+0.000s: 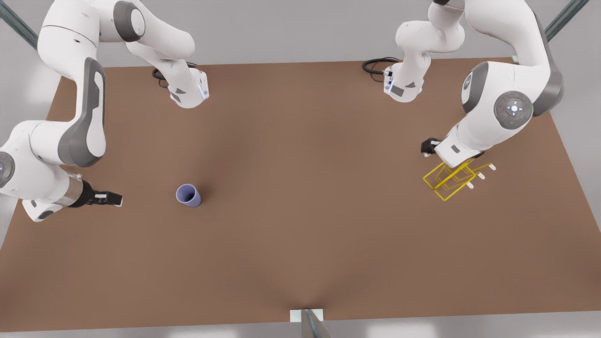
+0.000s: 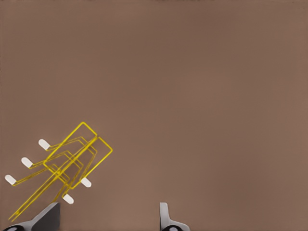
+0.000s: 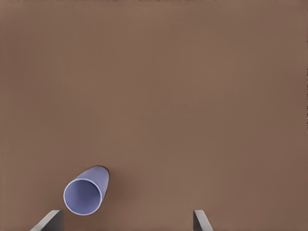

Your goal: Place the cup on the cup holder

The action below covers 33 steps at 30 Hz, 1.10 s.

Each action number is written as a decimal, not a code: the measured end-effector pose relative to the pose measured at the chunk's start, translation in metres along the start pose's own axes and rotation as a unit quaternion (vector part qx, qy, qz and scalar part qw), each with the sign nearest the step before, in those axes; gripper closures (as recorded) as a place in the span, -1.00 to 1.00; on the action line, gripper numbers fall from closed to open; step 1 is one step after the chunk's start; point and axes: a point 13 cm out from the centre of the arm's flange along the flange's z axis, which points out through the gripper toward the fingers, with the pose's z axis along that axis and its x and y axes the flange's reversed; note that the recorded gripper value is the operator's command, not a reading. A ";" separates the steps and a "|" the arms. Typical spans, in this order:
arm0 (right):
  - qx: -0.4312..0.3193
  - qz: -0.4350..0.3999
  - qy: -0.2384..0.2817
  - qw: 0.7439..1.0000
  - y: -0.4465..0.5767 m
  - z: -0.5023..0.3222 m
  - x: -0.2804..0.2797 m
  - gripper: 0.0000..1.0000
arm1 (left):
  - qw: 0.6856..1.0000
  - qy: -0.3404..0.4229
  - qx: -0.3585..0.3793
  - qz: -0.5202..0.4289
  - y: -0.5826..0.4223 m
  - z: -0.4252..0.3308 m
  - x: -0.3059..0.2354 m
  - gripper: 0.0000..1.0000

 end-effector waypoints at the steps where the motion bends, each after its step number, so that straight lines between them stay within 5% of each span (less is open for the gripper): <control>1: 0.000 -0.003 -0.001 1.000 0.004 0.002 0.000 -1.00 | 1.000 -0.004 0.000 -0.001 0.000 -0.001 -0.002 -1.00; 9: -0.014 -0.078 0.059 0.995 0.161 0.075 0.049 -1.00 | 0.999 0.021 0.000 -0.028 0.028 0.024 -0.004 -1.00; 17: -0.004 -0.057 0.111 0.992 0.202 0.186 0.126 -1.00 | 1.000 0.026 -0.002 -0.013 0.014 0.023 0.003 -1.00; 33: 0.003 0.011 0.024 1.000 0.178 0.268 0.110 -1.00 | 0.999 0.031 -0.002 -0.011 0.014 0.023 0.006 -1.00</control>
